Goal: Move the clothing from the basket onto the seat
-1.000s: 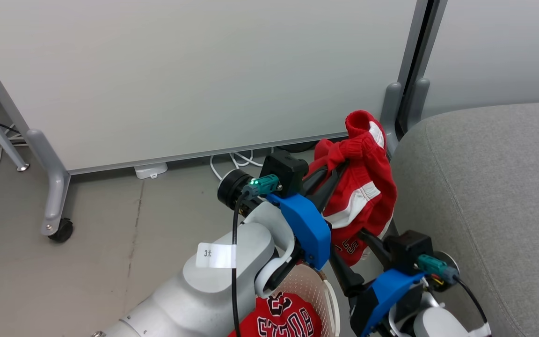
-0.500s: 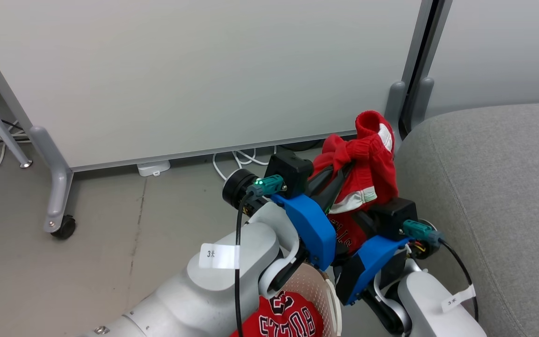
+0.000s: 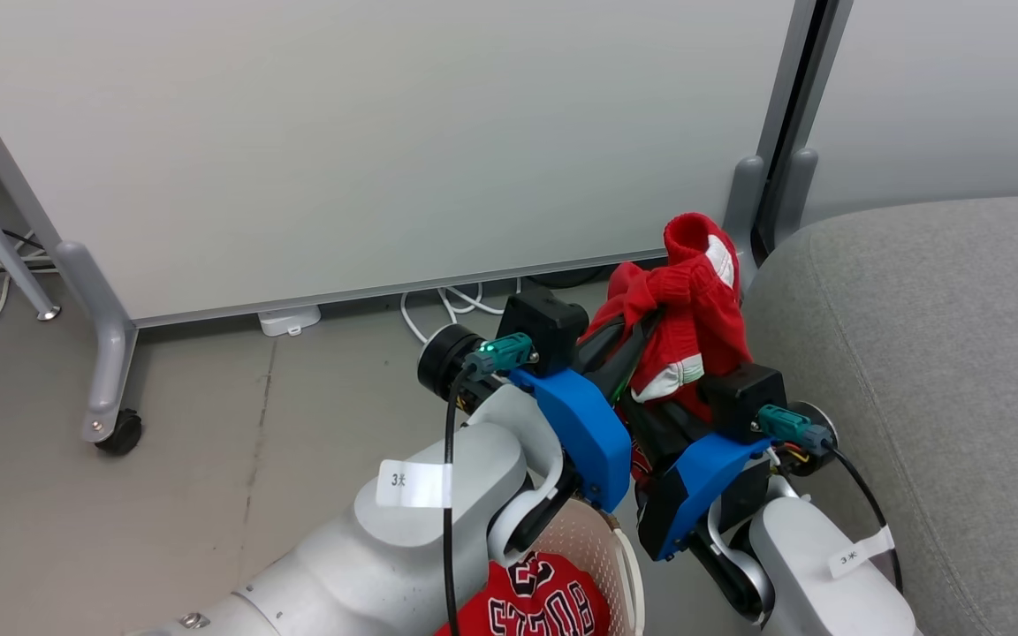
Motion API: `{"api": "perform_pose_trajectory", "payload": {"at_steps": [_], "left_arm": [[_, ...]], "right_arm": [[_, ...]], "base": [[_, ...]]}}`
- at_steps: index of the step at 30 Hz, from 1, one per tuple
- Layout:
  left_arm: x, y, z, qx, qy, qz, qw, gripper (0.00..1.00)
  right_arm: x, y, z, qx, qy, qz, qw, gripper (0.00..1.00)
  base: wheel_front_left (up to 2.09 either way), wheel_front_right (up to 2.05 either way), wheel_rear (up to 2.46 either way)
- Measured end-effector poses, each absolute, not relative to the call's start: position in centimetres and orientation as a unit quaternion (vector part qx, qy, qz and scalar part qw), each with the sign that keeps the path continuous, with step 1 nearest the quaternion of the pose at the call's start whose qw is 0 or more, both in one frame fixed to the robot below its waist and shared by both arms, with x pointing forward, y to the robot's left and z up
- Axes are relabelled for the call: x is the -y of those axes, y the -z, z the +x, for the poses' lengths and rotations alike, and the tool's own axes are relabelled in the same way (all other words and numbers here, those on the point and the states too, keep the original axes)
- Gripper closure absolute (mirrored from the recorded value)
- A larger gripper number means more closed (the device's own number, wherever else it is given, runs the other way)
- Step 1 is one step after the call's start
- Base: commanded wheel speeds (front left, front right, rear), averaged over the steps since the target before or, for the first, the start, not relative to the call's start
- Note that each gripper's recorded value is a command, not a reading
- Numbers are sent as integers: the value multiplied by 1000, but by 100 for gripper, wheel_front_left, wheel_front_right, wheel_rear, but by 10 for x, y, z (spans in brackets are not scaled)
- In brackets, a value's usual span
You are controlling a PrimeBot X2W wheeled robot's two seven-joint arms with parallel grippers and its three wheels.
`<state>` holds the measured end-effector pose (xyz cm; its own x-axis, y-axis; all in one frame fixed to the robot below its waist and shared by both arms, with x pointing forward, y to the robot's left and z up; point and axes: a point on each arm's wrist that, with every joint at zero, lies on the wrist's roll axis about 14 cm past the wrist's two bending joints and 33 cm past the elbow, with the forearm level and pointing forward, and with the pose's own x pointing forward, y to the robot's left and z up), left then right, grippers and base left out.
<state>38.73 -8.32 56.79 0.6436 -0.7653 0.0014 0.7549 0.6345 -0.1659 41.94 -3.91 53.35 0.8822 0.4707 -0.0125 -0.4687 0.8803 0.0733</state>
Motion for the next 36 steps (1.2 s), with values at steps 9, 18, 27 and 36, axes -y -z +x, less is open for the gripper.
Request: {"api": "perform_pose_trajectory", "payload": {"at_steps": [9, 18, 27, 36], "left_arm": [[87, -569, 386, -33, 424, -75, 902, 100], [87, -565, 386, -35, 424, -72, 902, 0], [56, -557, 397, -20, 388, -75, 918, 0], [-3, -538, 393, 5, 315, -98, 944, 0]], "right_arm": [[44, -534, 418, -12, -237, 16, 971, 100], [45, -534, 417, -12, -237, 7, 971, 100], [49, -536, 417, -6, -231, -6, 973, 100], [56, -537, 418, -4, -221, -5, 975, 100]], "base": [[0, 0, 0], [0, 0, 0], [0, 0, 0], [0, 0, 0]]}}
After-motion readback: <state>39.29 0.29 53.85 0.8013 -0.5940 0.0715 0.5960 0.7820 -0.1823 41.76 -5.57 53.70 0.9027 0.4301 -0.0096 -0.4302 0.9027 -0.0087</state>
